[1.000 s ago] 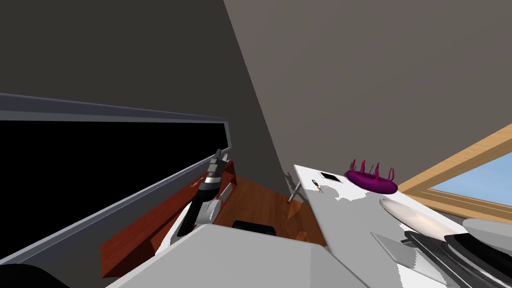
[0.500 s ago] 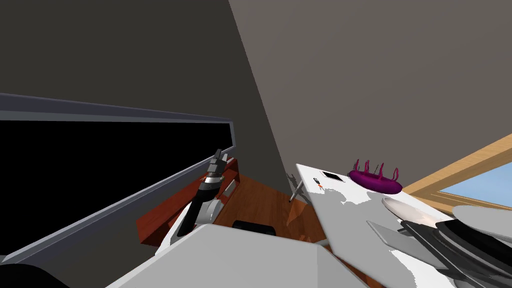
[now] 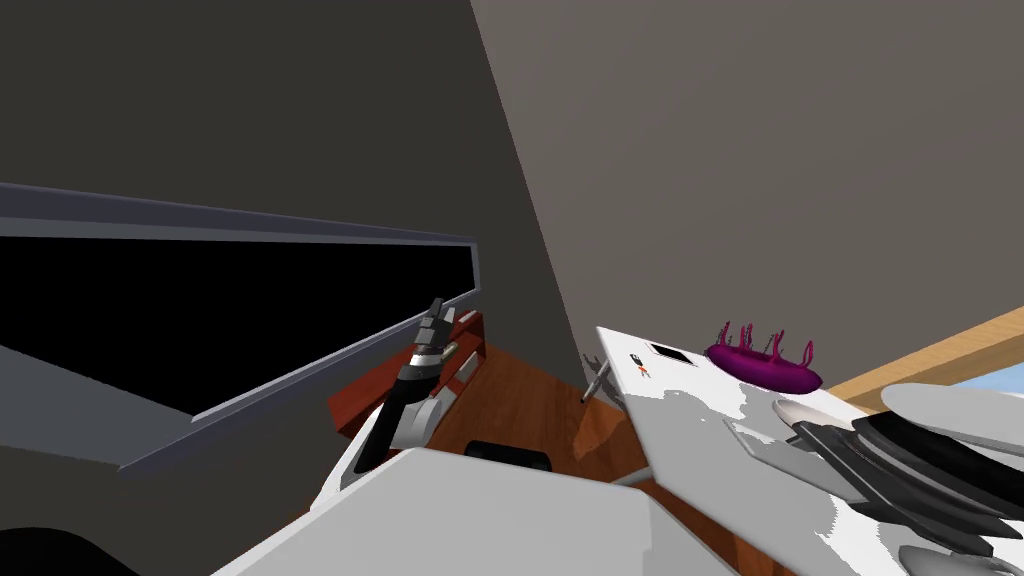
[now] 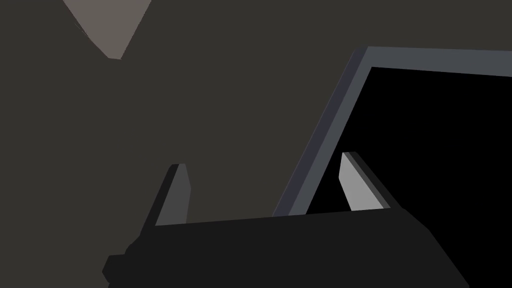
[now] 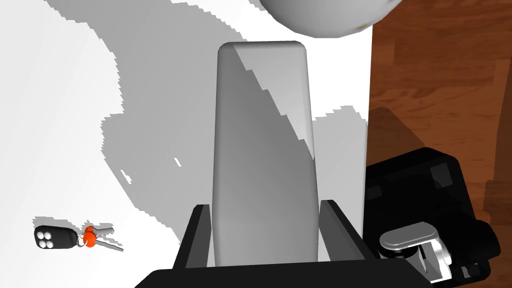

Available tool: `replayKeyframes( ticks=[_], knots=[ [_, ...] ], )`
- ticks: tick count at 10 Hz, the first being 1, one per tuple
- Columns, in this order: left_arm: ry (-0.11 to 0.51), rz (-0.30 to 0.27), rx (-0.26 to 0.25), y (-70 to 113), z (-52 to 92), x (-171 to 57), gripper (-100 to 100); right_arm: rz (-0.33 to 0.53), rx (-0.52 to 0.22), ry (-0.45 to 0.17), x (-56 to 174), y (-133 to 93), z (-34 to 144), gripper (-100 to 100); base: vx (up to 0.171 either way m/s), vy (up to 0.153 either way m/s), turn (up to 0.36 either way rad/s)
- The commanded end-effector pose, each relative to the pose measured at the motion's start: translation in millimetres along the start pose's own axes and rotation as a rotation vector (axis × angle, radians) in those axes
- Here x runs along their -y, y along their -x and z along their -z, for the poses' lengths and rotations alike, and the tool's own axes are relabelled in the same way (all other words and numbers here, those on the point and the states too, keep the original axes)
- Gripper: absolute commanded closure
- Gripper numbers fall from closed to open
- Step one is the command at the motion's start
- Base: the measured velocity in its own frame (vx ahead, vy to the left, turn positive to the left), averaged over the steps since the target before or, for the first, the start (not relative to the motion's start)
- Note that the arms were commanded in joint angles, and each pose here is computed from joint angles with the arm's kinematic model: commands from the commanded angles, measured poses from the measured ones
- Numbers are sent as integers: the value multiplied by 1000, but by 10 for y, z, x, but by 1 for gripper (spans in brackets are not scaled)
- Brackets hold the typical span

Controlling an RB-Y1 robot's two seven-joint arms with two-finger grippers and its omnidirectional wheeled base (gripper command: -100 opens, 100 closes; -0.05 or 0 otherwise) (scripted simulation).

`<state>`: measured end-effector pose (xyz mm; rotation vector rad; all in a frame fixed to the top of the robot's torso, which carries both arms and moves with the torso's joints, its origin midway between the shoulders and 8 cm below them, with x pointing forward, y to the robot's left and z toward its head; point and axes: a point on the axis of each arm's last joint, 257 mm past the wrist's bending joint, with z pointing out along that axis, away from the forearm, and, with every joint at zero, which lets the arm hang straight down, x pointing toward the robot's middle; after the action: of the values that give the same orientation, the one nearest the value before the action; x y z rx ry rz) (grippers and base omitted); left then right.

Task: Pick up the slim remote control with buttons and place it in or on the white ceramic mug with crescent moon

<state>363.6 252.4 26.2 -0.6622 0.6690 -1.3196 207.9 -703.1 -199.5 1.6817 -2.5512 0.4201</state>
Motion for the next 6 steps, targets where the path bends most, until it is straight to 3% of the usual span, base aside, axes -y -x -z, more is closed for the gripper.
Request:
replayKeyframes(
  ticks=[1,6],
  knots=[
    [0,0,0,0,0,0,0,-19,3,7,31,17,71,100,-176,-117,137],
    [0,0,0,1,0,-1,0,-61,43,57,19,120,218,100,-162,-175,120]
  ],
)
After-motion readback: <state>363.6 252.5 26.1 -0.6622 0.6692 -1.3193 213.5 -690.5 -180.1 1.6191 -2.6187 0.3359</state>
